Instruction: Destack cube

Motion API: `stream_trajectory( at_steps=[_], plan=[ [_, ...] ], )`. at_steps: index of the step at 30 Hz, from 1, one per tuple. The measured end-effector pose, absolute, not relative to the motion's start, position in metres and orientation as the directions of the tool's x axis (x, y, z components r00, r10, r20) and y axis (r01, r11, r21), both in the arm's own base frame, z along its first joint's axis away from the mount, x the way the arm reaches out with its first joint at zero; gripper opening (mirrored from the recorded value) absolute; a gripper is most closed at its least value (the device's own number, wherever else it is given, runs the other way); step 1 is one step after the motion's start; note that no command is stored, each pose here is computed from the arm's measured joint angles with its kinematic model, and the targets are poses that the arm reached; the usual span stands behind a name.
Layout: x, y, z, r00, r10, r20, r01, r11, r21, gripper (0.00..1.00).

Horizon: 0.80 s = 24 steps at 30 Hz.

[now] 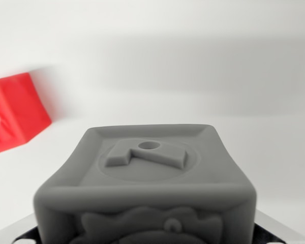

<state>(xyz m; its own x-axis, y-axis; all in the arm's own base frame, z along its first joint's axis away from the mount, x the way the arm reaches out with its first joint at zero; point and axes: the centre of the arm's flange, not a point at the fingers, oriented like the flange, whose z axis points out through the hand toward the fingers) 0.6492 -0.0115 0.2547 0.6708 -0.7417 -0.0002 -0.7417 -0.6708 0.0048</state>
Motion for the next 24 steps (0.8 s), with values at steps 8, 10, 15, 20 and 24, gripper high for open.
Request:
stream_trajectory(
  at_steps=[8,10,15,20,24],
  plan=[
    [0.649,-0.028,0.255,0.642,-0.767,-0.0001,-0.767,-0.642,0.0043,0.0],
    [0.649,-0.031,0.255,0.635,-0.772,0.0002,-0.772,-0.635,0.0045,0.0],
    [0.648,-0.04,0.254,0.617,-0.787,0.0004,-0.787,-0.617,0.005,0.0],
    [0.648,-0.05,0.254,0.597,-0.802,0.0002,-0.802,-0.597,0.0052,0.0],
    [0.647,-0.06,0.253,0.579,-0.815,0.0003,-0.815,-0.579,0.005,0.0]
  ],
)
